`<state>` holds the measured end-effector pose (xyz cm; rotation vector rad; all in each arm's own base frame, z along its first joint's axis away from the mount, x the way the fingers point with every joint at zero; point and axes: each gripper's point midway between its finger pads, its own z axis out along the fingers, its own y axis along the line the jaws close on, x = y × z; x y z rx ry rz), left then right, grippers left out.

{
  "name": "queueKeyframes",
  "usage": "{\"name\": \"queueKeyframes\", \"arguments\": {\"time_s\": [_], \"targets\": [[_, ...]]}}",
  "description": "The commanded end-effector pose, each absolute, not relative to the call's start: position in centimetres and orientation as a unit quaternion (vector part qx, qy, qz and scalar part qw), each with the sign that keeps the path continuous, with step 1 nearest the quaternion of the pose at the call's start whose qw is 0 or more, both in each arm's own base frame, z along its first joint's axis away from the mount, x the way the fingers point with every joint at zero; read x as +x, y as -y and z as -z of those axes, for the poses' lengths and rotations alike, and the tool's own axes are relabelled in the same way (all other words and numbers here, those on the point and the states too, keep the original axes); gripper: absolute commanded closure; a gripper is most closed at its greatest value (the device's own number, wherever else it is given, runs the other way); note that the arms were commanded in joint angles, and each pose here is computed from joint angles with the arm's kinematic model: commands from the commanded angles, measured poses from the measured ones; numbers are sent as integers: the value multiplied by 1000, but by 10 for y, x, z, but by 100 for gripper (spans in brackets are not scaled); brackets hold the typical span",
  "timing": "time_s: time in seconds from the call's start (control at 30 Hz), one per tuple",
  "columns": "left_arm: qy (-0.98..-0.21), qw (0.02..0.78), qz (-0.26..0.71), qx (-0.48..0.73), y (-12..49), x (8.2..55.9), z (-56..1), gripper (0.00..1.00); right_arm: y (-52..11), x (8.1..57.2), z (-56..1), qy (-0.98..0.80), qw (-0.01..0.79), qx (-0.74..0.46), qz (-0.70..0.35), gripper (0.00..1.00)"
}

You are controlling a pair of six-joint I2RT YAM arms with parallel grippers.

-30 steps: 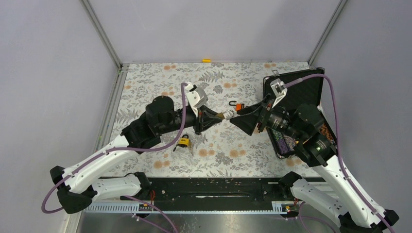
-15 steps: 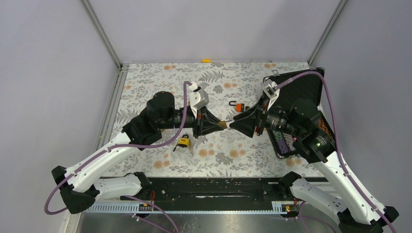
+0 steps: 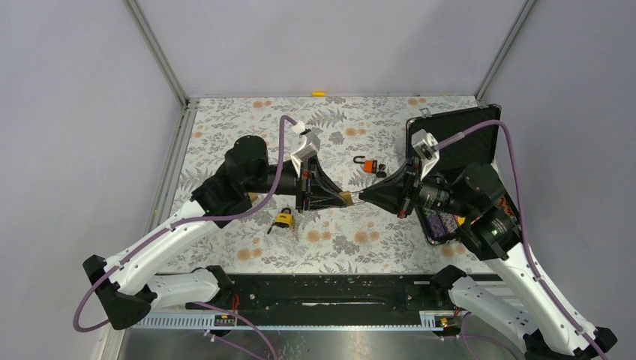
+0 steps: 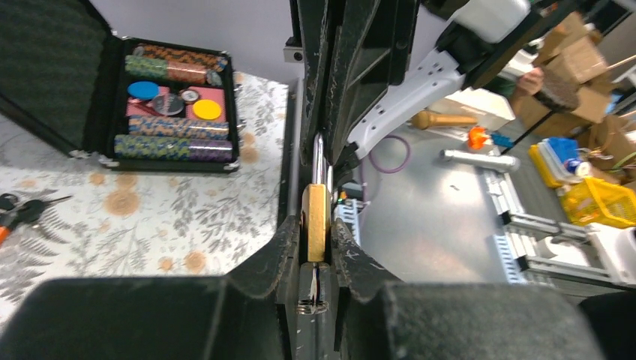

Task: Lock with the key
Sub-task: Lock the lock.

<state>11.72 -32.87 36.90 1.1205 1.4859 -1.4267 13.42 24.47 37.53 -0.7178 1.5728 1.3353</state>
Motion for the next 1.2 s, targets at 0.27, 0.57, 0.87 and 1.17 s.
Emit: {"name": "queueKeyframes", "arguments": {"time_s": [0.27, 0.57, 0.87, 1.17], "targets": [[-498, 368, 663, 421, 340, 96, -435, 100, -248, 141, -384, -577, 521, -314, -545, 100], [-510, 406, 654, 384, 348, 117, -448, 100, -261, 142, -375, -580, 487, -287, -588, 100], [-528, 428, 636, 366, 365, 144, -454, 100, -285, 136, -352, -600, 433, -277, -613, 100], [-534, 421, 641, 357, 372, 154, -452, 100, -295, 135, -344, -610, 417, -263, -620, 100]]}}
